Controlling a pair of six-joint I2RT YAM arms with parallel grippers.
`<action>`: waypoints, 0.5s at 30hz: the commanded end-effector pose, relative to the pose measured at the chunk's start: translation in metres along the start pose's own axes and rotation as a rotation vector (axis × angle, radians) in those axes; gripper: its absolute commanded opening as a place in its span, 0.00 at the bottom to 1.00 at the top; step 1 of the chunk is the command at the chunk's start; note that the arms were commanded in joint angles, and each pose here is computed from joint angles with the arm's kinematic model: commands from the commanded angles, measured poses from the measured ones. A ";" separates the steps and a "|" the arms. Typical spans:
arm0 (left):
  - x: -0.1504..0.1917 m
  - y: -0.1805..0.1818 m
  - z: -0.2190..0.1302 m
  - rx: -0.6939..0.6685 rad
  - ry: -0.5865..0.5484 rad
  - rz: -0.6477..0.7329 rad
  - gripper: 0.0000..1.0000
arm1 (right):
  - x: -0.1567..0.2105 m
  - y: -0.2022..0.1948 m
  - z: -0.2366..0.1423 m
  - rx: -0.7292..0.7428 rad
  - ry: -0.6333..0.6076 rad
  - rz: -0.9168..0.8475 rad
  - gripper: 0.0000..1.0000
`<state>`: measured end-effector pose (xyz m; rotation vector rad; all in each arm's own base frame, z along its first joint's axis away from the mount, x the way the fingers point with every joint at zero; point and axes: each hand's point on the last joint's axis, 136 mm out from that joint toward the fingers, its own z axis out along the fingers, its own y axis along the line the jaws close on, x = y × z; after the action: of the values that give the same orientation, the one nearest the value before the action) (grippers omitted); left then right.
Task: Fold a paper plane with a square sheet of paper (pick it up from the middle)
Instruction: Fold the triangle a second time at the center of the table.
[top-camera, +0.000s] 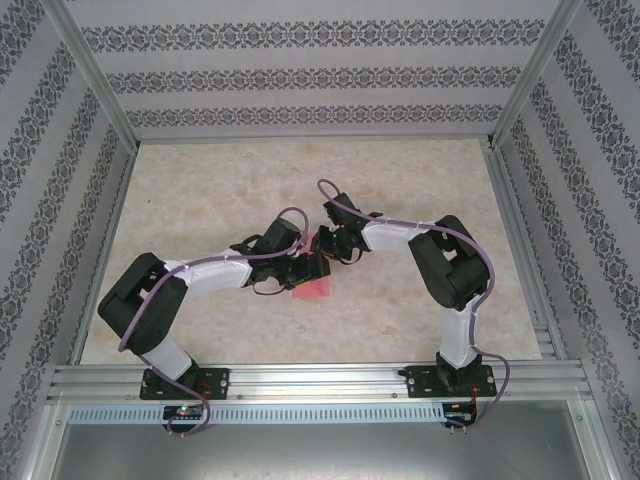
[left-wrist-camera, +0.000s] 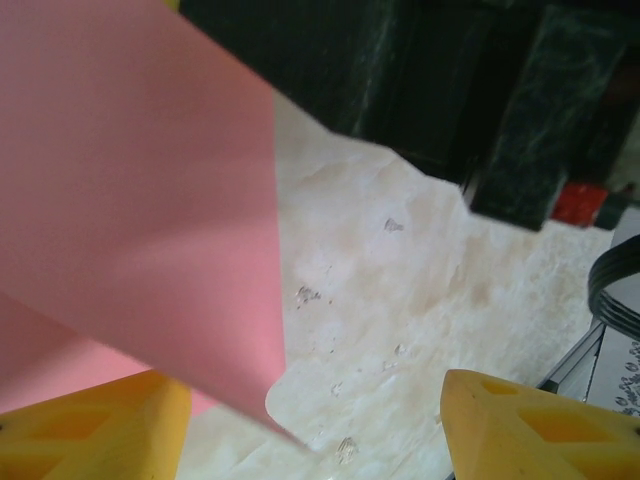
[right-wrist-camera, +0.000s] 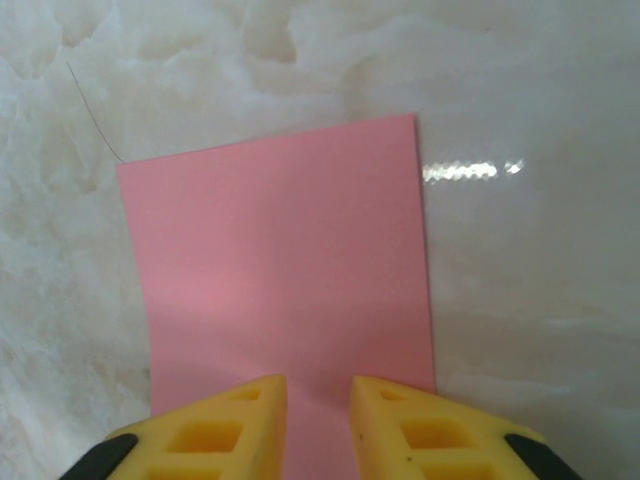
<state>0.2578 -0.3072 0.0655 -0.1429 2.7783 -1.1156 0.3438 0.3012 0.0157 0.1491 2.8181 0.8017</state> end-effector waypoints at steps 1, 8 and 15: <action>-0.015 -0.021 0.000 0.080 -0.029 0.057 0.68 | 0.027 -0.018 0.011 0.004 0.099 0.049 0.22; -0.022 -0.012 0.008 0.055 -0.026 0.053 0.69 | 0.014 0.003 -0.009 -0.126 0.075 0.053 0.25; -0.023 0.000 0.007 0.026 -0.033 0.036 0.65 | 0.000 0.027 -0.051 -0.293 -0.008 -0.030 0.34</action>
<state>0.2705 -0.3081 0.0551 -0.1361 2.7788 -1.1150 0.3270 0.2912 0.0339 0.1662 2.7817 1.0625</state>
